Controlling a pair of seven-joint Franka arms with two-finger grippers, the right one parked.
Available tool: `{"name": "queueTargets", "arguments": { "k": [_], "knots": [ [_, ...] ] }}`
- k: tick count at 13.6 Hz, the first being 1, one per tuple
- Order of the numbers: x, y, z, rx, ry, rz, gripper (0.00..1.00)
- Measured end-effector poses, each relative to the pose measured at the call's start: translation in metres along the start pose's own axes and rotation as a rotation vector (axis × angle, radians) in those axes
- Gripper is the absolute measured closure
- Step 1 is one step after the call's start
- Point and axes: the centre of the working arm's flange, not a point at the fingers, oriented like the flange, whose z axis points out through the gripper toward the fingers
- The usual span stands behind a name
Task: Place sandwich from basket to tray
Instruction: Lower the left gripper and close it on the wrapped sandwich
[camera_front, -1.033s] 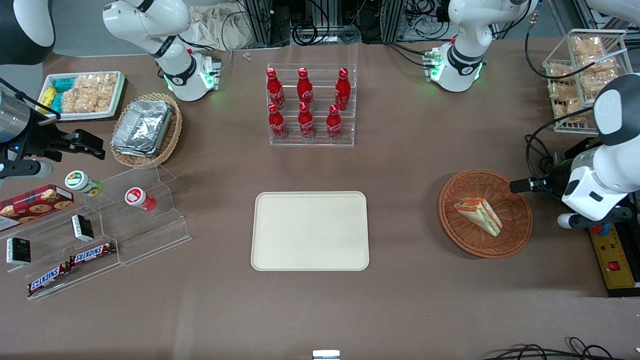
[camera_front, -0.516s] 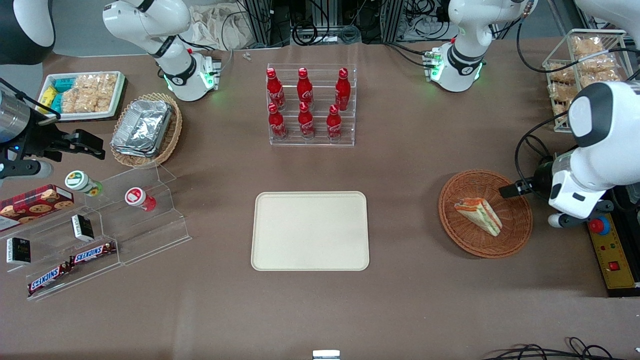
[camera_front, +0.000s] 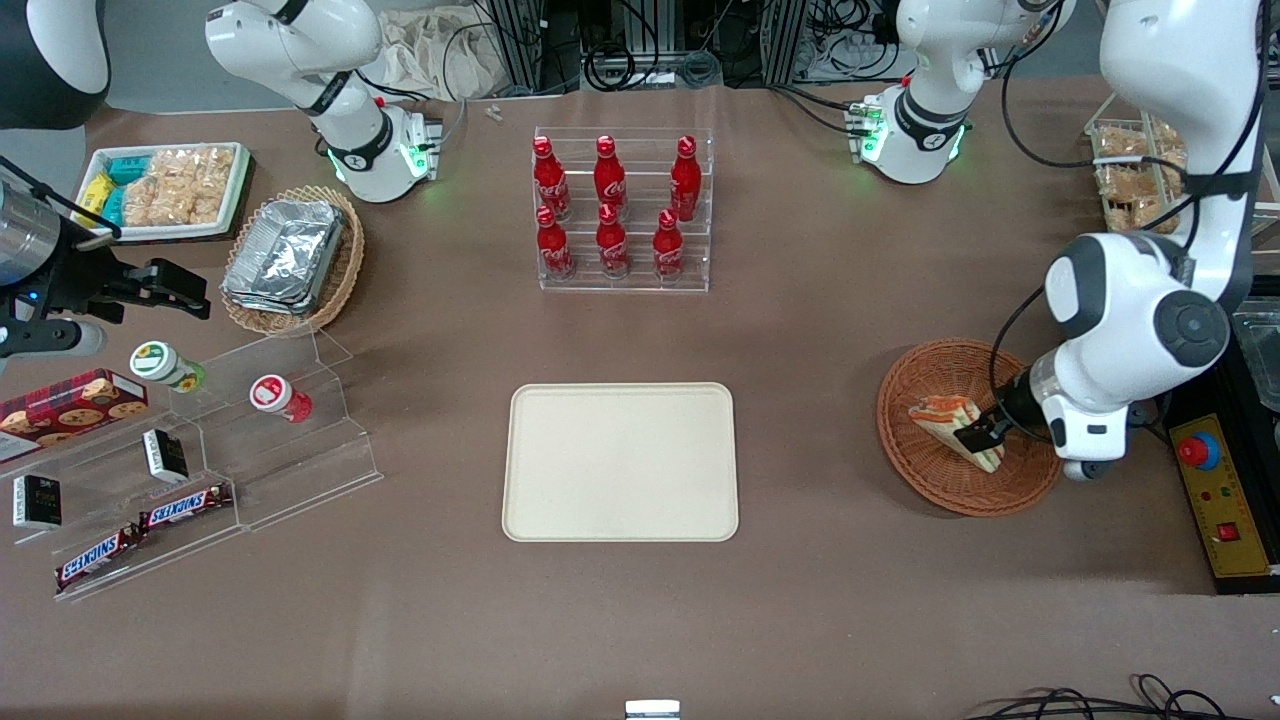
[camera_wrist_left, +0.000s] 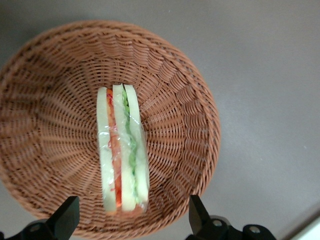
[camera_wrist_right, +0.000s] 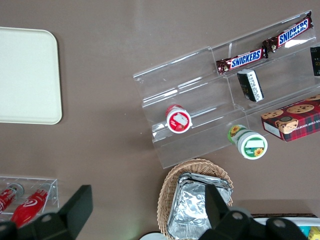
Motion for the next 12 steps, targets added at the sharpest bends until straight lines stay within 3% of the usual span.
{"name": "queueTargets", "arguments": {
  "k": [9,12],
  "knots": [
    [-0.013,-0.021,0.057,-0.006,0.034,-0.031,0.07],
    [-0.012,-0.021,0.056,0.002,0.054,-0.018,0.37]
  ]
}}
